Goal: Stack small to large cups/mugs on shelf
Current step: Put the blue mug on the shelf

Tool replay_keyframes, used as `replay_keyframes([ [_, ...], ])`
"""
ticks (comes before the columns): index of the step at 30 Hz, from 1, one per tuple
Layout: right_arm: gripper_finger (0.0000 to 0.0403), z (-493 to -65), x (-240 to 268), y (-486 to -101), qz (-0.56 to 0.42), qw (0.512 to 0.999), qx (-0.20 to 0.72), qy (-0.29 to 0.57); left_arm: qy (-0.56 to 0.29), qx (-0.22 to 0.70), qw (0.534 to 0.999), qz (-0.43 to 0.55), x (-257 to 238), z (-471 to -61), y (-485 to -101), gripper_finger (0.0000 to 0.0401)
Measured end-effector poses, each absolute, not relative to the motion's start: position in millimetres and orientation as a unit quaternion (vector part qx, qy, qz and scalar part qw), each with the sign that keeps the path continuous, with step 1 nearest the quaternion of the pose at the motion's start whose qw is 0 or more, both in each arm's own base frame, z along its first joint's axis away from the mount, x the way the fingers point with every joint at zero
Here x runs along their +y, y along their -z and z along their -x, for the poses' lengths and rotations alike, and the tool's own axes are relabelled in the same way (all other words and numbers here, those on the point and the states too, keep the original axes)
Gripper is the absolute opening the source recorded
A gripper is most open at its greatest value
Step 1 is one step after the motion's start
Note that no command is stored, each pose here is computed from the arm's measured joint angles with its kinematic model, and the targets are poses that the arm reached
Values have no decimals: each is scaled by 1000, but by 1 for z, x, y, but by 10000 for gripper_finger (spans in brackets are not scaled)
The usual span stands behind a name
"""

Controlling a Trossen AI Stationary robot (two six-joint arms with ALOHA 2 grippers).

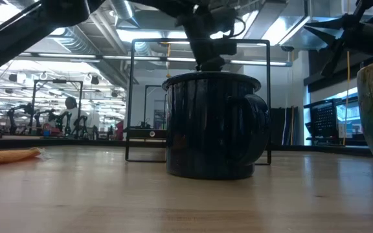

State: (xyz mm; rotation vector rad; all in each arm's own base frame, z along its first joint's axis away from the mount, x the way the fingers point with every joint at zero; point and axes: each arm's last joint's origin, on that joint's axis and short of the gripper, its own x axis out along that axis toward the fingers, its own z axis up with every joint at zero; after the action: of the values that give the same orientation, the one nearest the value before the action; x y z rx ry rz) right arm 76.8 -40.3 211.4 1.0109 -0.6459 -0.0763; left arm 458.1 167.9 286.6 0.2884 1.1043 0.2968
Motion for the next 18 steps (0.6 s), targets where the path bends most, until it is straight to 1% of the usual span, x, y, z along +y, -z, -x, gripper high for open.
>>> replay_keyframes([
  [4, 23, -77, -40, -211, -474, 826, -302, 38, -101, 514, 842, -127, 175, -456, -286, 1],
  [9, 23, -77, -41, -210, -475, 827, -299, 41, -59, 508, 848, -139, 171, -460, -281, 0],
  [14, 23, -77, -41, -210, -476, 826, -298, 41, -53, 524, 838, -138, 174, -466, -264, 0],
  [18, 23, -77, -41, -210, -477, 826, -298, 40, -76, 524, 834, -154, 176, -468, -263, 0],
])
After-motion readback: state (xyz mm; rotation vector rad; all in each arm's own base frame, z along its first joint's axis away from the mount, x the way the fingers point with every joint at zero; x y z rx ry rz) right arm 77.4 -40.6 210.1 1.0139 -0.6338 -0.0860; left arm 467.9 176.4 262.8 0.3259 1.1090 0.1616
